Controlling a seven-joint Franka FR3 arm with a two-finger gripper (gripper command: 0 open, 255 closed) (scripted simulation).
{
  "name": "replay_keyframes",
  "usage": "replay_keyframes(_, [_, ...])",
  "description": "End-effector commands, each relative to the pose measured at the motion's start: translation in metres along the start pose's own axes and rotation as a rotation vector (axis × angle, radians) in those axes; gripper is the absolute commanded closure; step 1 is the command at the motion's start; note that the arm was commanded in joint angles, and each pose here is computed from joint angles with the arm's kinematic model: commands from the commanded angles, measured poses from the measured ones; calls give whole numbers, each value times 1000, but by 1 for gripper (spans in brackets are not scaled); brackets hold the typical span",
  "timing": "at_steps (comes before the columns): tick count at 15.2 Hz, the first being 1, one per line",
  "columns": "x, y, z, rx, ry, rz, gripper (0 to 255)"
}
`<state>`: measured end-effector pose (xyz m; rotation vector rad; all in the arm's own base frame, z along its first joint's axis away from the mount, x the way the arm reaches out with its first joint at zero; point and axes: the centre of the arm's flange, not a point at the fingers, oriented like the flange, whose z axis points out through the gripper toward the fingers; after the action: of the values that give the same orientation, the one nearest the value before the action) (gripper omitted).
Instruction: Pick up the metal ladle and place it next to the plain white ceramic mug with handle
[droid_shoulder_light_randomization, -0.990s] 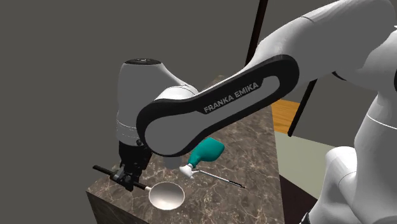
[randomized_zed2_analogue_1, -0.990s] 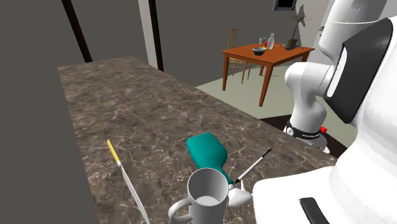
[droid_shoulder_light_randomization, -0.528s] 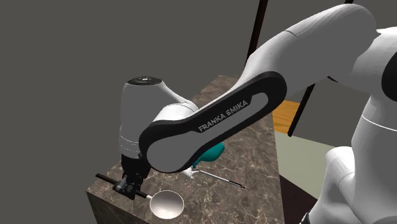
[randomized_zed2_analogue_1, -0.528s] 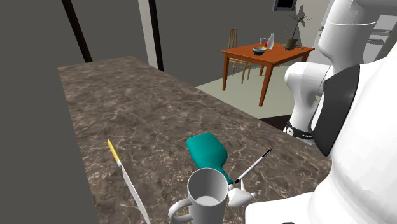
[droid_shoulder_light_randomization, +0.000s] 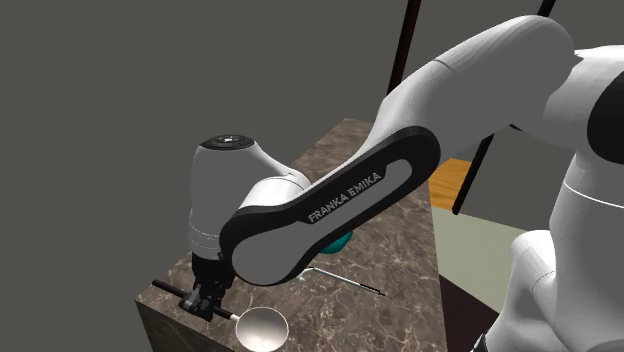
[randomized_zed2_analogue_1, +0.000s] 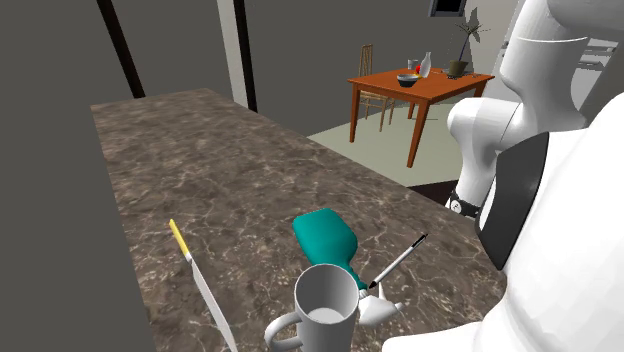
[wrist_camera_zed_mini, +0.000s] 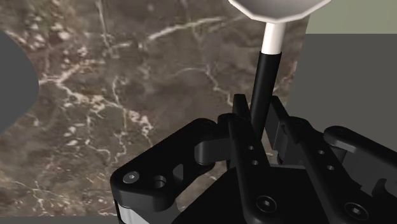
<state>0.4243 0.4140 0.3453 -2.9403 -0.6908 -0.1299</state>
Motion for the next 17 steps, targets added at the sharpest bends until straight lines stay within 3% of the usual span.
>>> replay_keyframes(1, [0, 0, 0, 0, 0, 0, 255])
replay_keyframes(3, [0, 0, 0, 0, 0, 0, 255])
replay_keyframes(4, [0, 0, 0, 0, 0, 0, 0])
replay_keyframes(9, [0, 0, 0, 0, 0, 0, 0])
replay_keyframes(13, [0, 0, -50, 0, 0, 0, 0])
replay_keyframes(17, [0, 0, -50, 0, 0, 0, 0])
